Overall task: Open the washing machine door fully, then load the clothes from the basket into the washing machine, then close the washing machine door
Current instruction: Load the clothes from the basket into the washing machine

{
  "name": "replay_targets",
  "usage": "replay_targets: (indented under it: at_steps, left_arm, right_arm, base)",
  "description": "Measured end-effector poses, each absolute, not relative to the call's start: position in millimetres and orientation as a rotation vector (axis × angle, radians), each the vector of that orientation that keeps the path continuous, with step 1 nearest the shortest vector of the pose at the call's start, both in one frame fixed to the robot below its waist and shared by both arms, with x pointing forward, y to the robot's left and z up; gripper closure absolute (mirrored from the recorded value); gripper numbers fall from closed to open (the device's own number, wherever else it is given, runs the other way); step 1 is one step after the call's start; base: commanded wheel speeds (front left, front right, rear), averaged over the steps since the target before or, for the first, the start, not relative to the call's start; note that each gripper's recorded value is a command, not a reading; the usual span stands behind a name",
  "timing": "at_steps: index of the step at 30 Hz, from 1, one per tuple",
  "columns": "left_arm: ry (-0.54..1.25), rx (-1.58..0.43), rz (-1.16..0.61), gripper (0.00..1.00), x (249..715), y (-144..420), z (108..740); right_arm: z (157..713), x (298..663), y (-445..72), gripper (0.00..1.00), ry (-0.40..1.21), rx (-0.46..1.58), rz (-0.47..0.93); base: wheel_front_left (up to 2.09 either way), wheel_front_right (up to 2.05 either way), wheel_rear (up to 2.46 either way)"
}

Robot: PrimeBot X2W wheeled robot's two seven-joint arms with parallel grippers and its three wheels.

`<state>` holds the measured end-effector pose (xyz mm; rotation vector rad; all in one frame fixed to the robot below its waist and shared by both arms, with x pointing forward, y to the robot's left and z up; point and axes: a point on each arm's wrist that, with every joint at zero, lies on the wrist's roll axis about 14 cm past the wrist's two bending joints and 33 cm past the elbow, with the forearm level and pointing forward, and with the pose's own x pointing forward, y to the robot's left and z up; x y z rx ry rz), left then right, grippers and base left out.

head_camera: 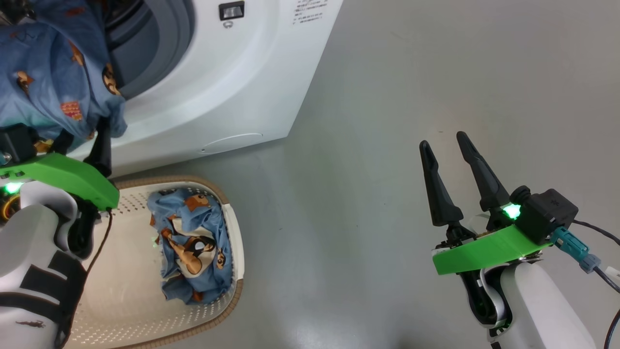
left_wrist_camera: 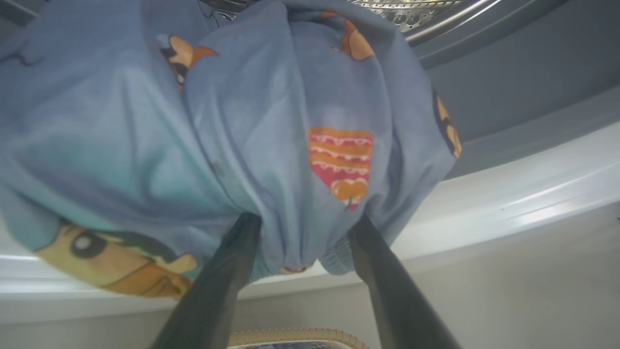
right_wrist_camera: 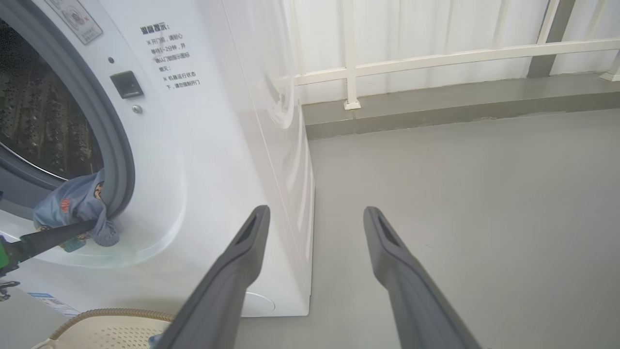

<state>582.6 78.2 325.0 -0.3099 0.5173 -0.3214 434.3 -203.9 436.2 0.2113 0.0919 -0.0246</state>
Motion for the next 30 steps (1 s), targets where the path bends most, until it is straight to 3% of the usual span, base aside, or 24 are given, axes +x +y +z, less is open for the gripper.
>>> replay_targets:
  at_steps: [1, 3, 20, 30]
  left_arm:
    - [0.518, -0.324, -0.315, 0.37, 583, 78, 325]
    - [0.517, -0.34, -0.305, 1.0, 583, 80, 326]
    - [0.346, -0.336, -0.42, 1.0, 590, 70, 387]
    - [0.27, -0.206, -0.382, 1.0, 665, 94, 417]
  right_arm:
    - [436, 434, -203, 0.0, 0.091, 0.212, -0.024]
    - [437, 435, -203, 0.0, 0.091, 0.213, -0.022]
    - [439, 442, -190, 0.0, 0.078, 0.235, 0.013]
    - [429, 445, -192, 0.0, 0.1, 0.243, 0.004]
  base:
    - [0.0, 0.0, 0.0]
    - [0.0, 0.0, 0.0]
    - [0.0, 0.0, 0.0]
    - [0.0, 0.0, 0.0]
